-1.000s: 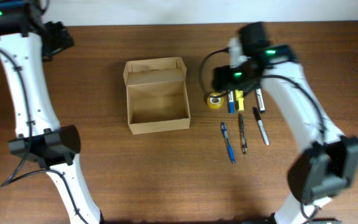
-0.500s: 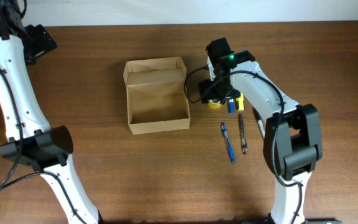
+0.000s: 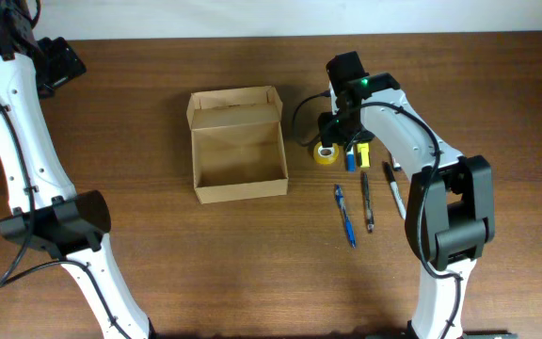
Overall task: Pack container
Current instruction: 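Lower the right gripper onto the tape roll and grasp it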
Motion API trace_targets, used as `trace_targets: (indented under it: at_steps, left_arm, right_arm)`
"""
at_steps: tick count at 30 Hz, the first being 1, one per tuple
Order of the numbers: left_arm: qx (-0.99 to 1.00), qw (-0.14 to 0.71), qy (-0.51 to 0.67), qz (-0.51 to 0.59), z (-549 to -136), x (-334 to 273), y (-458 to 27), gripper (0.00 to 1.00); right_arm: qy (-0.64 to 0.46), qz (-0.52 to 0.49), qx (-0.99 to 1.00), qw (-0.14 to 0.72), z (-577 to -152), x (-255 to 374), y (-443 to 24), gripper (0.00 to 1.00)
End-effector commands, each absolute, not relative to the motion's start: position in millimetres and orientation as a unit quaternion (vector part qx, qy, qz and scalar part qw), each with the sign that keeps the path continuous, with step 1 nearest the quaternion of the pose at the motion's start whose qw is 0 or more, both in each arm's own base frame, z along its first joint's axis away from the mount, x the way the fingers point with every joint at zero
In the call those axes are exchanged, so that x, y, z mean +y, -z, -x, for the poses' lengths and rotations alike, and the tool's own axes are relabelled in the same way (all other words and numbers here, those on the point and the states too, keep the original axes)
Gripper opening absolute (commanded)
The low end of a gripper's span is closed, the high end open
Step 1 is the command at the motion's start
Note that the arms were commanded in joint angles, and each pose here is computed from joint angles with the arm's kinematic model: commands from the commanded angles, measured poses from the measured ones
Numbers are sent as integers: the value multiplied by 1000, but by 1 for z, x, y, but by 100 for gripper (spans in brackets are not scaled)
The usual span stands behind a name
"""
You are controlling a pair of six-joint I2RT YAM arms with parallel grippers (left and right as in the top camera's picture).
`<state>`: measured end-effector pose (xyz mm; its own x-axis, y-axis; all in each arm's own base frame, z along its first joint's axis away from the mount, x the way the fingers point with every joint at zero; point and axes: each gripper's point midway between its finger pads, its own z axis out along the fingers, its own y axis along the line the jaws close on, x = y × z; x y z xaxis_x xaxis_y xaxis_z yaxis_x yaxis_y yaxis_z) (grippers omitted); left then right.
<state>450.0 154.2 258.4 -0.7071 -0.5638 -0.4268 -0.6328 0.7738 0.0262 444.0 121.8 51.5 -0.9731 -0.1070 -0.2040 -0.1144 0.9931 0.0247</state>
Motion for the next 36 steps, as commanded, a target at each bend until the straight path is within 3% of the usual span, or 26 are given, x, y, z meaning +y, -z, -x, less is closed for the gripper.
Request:
trace_targets:
  at_steps: [1,3,8,28,30,32,36]
  left_arm:
    - [921,198,-95,321,-449,159,-256,100]
    - [921,198,-95,321,-449,159,-256,100]
    - [921,198,-95,321,-449,159,-256,100]
    - [921,198,-95,321,-449,159,-256,100]
    - [921,198,-95,321,-449,159,-256,100]
    - [921,198,-95,321,-449,159,-257,100]
    - [921,198,-95,321,-449,159,-256,100]
  right_arm:
    - [-18,56,993,104,-448,127,-48,58]
    - [-17,55,993,100,-448,127,-42,48]
    - [-14,53,995,84,-445,126,-29,43]
    - [-11,41,999,30,-432,127,16,33]
    - [-11,41,999,27,-431,126,19,24]
    - [-11,41,999,27,-432,126,19,4]
    - [-19,44,998,27,-434,130,6,4]
